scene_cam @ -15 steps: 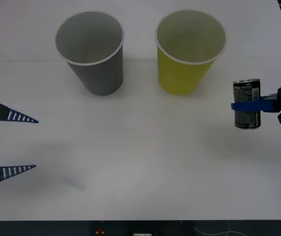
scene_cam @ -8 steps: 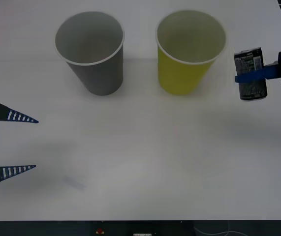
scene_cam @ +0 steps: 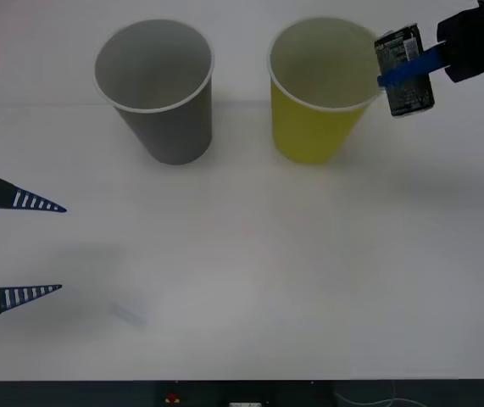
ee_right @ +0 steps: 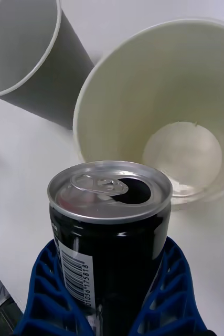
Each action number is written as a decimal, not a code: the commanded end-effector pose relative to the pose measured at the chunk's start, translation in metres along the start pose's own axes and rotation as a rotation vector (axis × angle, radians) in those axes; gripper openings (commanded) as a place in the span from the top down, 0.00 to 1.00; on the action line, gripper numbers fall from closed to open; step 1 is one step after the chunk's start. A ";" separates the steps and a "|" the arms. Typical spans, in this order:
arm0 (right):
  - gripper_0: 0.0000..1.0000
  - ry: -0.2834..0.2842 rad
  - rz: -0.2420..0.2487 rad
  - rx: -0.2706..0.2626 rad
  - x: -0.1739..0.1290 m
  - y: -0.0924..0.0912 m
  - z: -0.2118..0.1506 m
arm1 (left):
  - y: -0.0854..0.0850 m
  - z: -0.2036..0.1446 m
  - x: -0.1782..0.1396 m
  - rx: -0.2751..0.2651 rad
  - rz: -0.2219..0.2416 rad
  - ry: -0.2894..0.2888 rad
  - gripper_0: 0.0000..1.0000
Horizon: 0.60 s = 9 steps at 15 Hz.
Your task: Put the can into the green bin and the plastic bottle into the gray bin
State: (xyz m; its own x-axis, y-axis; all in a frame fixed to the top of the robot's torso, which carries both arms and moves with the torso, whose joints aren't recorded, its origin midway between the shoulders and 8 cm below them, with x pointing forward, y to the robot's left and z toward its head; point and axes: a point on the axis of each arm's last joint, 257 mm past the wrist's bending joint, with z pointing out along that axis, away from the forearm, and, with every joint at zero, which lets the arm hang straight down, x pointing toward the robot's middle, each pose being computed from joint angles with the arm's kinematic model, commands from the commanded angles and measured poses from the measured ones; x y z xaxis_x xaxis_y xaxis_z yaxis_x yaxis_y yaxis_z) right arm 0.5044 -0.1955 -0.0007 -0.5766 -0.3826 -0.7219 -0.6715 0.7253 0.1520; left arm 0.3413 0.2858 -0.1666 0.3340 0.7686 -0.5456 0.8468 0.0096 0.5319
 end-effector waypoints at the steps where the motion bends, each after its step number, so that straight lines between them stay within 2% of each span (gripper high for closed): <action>1: 1.00 0.020 0.010 0.025 -0.029 -0.005 0.014 | 0.000 0.000 0.000 0.000 0.000 0.000 0.00; 6: 1.00 0.012 0.018 0.083 -0.071 -0.012 0.057 | 0.000 0.000 0.000 0.000 0.000 0.000 0.00; 9: 1.00 0.002 0.004 0.127 -0.087 -0.018 0.081 | 0.000 0.000 0.000 0.000 0.000 0.000 0.00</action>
State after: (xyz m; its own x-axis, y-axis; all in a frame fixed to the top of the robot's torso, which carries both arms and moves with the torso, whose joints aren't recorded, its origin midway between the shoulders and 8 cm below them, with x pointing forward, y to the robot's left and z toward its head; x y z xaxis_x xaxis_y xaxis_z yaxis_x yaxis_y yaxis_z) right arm 0.5987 -0.1321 0.0053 -0.5837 -0.3807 -0.7172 -0.6094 0.7891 0.0771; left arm 0.3413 0.2858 -0.1666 0.3340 0.7686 -0.5456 0.8468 0.0096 0.5319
